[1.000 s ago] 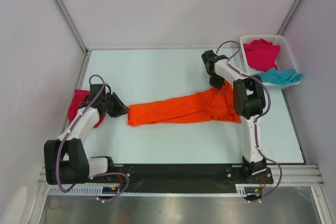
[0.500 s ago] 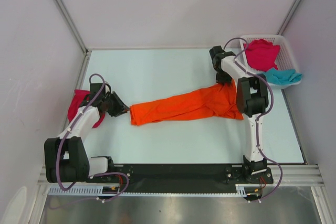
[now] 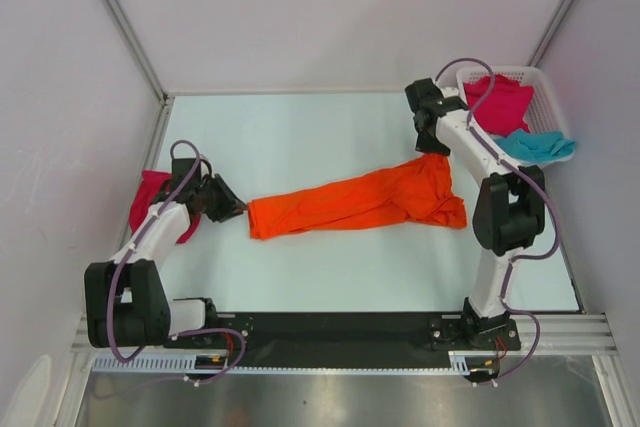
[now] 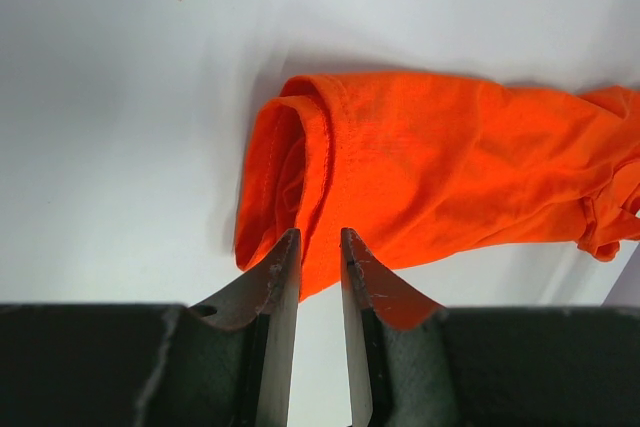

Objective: Fold and stack the t-shirts
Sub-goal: Rotate the tshirt 45 degrees

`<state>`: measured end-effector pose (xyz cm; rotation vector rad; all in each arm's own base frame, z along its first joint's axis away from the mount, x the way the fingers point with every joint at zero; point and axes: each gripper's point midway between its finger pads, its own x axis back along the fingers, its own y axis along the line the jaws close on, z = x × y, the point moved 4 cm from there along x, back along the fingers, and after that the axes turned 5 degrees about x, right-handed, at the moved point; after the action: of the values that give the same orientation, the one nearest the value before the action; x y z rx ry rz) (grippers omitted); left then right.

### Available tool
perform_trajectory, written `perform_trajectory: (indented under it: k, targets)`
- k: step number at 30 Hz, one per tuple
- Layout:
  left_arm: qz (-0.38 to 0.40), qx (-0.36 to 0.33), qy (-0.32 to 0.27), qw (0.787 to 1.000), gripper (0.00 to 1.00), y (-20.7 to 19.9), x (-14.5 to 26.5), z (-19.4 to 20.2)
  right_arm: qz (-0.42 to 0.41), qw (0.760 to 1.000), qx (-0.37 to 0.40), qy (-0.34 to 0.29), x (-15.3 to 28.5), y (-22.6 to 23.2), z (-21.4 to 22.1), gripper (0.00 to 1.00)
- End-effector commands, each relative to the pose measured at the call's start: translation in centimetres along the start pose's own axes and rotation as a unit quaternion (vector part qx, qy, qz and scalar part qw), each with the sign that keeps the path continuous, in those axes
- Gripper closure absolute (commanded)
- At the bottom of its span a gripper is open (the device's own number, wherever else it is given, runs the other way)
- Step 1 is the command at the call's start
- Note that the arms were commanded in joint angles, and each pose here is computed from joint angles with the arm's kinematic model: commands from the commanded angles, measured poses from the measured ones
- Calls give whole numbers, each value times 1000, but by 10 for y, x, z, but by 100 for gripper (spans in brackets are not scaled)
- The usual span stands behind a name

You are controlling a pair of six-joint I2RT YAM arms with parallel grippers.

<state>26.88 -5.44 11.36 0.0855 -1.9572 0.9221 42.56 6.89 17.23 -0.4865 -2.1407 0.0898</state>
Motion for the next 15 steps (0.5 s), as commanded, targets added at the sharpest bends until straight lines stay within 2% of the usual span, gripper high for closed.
perform_trajectory:
  k: [1, 8, 15]
  targets:
    - [20, -4, -3, 1000, 73, -3, -3, -3, -11, 999, 2, 36, 2, 1, 50, 57]
    - [25, -5, 3, 1000, 73, -3, -5, -1, -12, 995, 10, 95, -11, -5, 111, 58]
    - [30, -4, 8, 1000, 73, -2, -9, 0, -1, 993, 2, 114, -7, -16, 135, 58]
